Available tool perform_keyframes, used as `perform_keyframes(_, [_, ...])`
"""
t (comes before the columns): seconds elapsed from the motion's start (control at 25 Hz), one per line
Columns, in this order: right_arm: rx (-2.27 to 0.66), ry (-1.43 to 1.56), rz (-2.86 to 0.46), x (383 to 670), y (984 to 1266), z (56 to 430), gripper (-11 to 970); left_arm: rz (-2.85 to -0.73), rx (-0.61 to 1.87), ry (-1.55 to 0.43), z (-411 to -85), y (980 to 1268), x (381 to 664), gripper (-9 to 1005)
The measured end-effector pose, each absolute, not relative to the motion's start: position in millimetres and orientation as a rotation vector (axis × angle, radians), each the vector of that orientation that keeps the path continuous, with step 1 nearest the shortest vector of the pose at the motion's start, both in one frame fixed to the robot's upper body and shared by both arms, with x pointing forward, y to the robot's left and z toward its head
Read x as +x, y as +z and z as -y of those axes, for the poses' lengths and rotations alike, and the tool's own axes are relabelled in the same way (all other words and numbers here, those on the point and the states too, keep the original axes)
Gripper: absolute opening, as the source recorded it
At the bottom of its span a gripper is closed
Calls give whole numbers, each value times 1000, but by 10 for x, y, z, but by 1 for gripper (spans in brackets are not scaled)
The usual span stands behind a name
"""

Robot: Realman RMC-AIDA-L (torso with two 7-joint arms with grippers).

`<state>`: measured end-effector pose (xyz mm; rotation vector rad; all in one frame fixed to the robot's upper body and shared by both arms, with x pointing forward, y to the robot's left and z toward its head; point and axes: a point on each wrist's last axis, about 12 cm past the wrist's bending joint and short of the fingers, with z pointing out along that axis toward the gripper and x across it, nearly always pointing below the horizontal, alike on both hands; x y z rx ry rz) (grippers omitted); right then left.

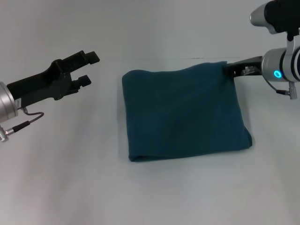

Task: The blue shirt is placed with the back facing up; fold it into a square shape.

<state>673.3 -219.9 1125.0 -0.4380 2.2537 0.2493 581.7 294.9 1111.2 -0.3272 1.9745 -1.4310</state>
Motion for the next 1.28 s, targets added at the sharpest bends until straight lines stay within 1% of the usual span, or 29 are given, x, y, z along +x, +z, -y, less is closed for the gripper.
perform_keyframes(0.24, [-384, 169, -2293, 6759, 11081, 2266, 45, -1960, -344, -1444, -2957, 11102, 5802, 928])
perform_keyframes(0.44, [-250, 148, -2340, 6784, 11062, 2432, 244, -1953, -347, -1450, -2958, 11097, 5795, 928])
perform_keyframes(0.6, [-62, 239, -2378, 6772, 11125, 2723, 267, -1953, -342, -1455, -2954, 11097, 5790, 928])
perform_keyframes(0.76, [111, 437, -2399, 6666, 11195, 3071, 291, -1954, -336, -1464, -2952, 11095, 5774, 927])
perform_keyframes(0.88, [194, 661, -2376, 6498, 11243, 3314, 308, -1962, -315, -1472, -2957, 11107, 5758, 927])
perform_keyframes(1.0, [222, 864, -2345, 6267, 11248, 3488, 529, -1985, -282, -1471, -2982, 11124, 5735, 927])
perform_keyframes(1.08, [217, 967, -2340, 6093, 11207, 3556, 556, -2004, -265, -1468, -2992, 11127, 5720, 925])
perform_keyframes(1.12, [215, 1009, -2341, 6003, 11173, 3585, 569, -2065, -238, -1457, -3019, 11118, 5680, 924])
perform_keyframes(1.2, [205, 1085, -2337, 5822, 11103, 3637, 596, -2114, -224, -1454, -3031, 11100, 5641, 922])
perform_keyframes(1.28, [211, 1151, -2317, 5653, 11036, 3685, 595, -2176, -216, -1460, -3040, 11066, 5578, 920])
